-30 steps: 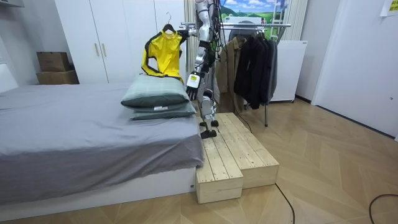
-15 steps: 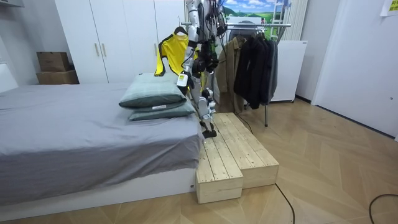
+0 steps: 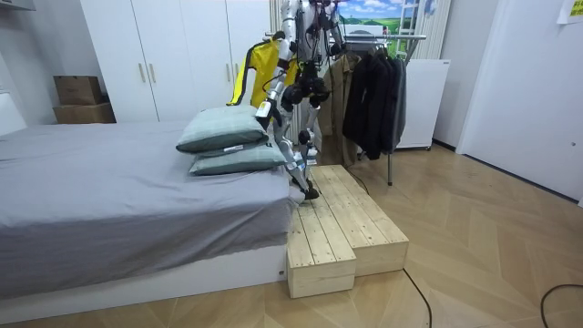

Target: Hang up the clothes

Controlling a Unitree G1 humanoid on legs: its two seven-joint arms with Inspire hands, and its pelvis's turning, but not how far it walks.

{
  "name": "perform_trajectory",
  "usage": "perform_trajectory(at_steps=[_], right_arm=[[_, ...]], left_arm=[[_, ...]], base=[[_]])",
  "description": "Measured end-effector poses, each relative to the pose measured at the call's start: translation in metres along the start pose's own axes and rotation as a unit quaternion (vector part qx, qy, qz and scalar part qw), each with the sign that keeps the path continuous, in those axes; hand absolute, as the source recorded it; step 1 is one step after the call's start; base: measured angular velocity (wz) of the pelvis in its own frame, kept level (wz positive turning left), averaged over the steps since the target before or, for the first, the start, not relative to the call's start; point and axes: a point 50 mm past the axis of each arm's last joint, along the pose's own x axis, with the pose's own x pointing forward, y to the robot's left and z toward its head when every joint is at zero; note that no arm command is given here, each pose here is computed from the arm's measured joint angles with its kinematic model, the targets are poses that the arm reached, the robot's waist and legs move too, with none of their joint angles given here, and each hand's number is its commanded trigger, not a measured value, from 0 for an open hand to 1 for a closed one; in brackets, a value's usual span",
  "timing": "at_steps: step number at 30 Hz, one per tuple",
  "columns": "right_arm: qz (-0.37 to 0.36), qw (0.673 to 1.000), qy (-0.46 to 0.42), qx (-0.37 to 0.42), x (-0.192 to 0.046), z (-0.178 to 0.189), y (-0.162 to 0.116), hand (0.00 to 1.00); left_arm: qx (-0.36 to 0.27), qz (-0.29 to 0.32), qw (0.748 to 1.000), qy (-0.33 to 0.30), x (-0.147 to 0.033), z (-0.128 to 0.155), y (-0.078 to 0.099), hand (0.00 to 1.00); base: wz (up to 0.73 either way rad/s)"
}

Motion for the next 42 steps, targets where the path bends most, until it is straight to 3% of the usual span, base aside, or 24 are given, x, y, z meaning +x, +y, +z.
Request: perform_trajectory(at_steps=[2,5,8,12,17,26,42], right_arm=[[0.006,1.0,0.012,0.0,-0.001,-0.003,0.003,1.0],[-0.002,1.0,0.01,-0.026,0.004,-0.009,-0.005,1.0],[0.028,0.998,0.0,-0.049,0.003,-0.003,0.005,1.0],[0.038,0.997,-0.029,-0.057,-0.001,0.009,0.008,1.0],[0.014,0.999,0.018,-0.037,-0.007,-0.003,0.0,1.0],[0.012,1.0,0.024,-0.015,-0.007,0.0,0.006,1.0],[0.0,1.0,-0.004,-0.008,0.006,0.013,0.002,1.0]], left_arm=[[0.004,-0.004,0.999,-0.032,-0.004,0.015,-0.006,0.0],[0.016,-0.018,0.993,-0.118,-0.022,0.062,-0.038,0.0],[0.021,-0.017,0.984,-0.176,-0.034,0.086,-0.047,0.0],[0.008,-0.017,0.985,-0.17,-0.032,0.084,-0.042,0.0],[0.005,-0.035,0.986,-0.166,-0.031,0.084,-0.049,0.0],[-0.007,-0.065,0.99,-0.123,-0.022,0.058,-0.056,0.0],[-0.024,-0.062,0.994,-0.084,-0.015,0.041,-0.047,0.0]], base=[[-0.46],[-0.9],[-0.72],[-1.39],[-0.85],[-0.67],[-0.1]])
